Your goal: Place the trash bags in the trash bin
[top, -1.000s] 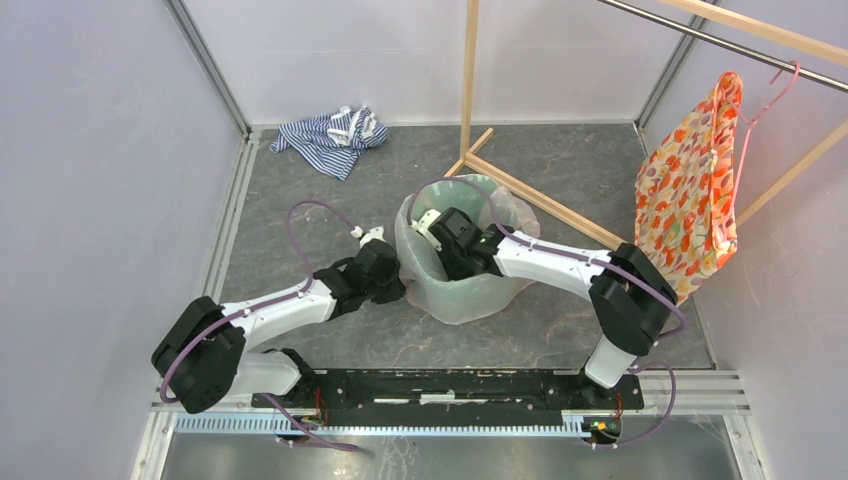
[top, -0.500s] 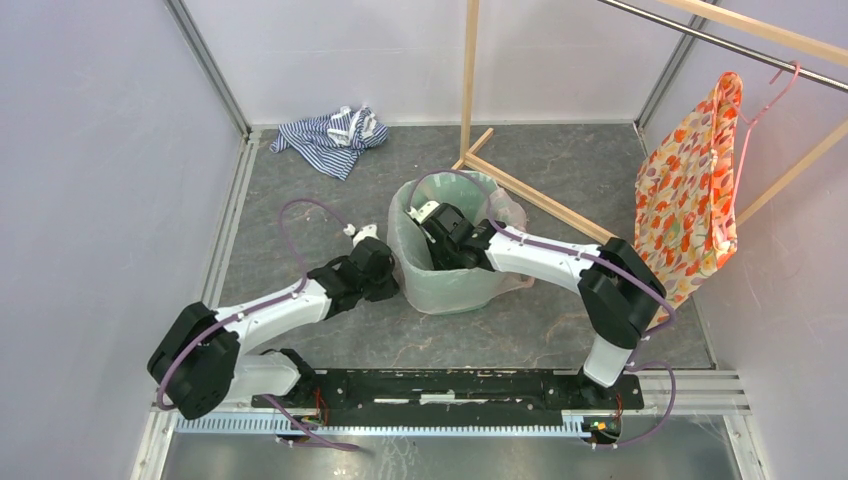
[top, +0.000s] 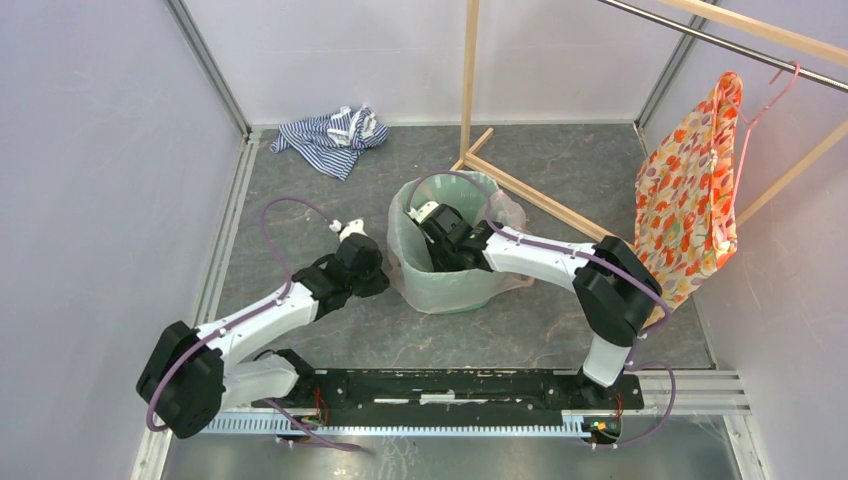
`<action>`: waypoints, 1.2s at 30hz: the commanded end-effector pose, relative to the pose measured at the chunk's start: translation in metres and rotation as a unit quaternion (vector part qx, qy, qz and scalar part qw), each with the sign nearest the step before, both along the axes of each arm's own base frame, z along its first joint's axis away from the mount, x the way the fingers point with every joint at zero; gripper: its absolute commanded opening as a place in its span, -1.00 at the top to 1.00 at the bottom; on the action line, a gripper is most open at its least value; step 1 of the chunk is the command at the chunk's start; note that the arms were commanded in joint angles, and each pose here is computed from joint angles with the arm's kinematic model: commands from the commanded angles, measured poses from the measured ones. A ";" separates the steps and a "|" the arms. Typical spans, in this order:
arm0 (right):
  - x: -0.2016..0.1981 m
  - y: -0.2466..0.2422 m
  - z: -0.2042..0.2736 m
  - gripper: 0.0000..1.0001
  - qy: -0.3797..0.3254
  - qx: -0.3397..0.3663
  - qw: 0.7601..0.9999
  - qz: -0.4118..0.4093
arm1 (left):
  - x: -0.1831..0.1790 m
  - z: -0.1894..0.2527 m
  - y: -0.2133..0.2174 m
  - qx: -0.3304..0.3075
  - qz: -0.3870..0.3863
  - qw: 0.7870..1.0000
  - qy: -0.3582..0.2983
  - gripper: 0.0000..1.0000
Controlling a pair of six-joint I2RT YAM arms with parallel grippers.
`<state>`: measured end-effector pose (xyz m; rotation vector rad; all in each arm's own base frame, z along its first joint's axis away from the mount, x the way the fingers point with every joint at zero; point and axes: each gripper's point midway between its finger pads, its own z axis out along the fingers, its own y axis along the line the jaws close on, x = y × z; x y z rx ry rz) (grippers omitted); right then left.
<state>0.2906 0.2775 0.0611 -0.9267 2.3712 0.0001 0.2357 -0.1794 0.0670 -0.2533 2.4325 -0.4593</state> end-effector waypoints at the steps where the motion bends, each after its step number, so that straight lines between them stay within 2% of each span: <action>1: -0.003 -0.008 -0.022 -0.57 0.014 -0.011 0.999 -0.026 | 0.003 0.016 0.006 0.000 -0.003 1.000 -0.019 0.96; 14: 0.006 -0.008 -0.019 -0.57 -0.002 -0.010 0.999 -0.045 | 0.019 0.073 0.008 -0.077 0.007 0.996 -0.053 0.96; 19: 0.006 -0.007 -0.019 -0.57 0.000 -0.009 0.999 -0.044 | 0.023 0.087 -0.011 -0.142 -0.011 0.988 -0.065 0.94; 26: 0.006 -0.006 -0.018 -0.57 0.000 -0.006 0.999 -0.044 | 0.022 0.054 -0.039 -0.188 -0.048 0.981 -0.029 0.94; 32: 0.004 -0.004 -0.017 -0.57 0.001 -0.003 0.999 -0.034 | 0.017 -0.001 -0.030 -0.141 -0.033 0.989 0.025 0.96; 36: 0.005 -0.007 -0.012 -0.59 -0.004 -0.003 1.000 -0.028 | 0.021 -0.012 -0.027 -0.128 -0.023 0.991 0.026 0.96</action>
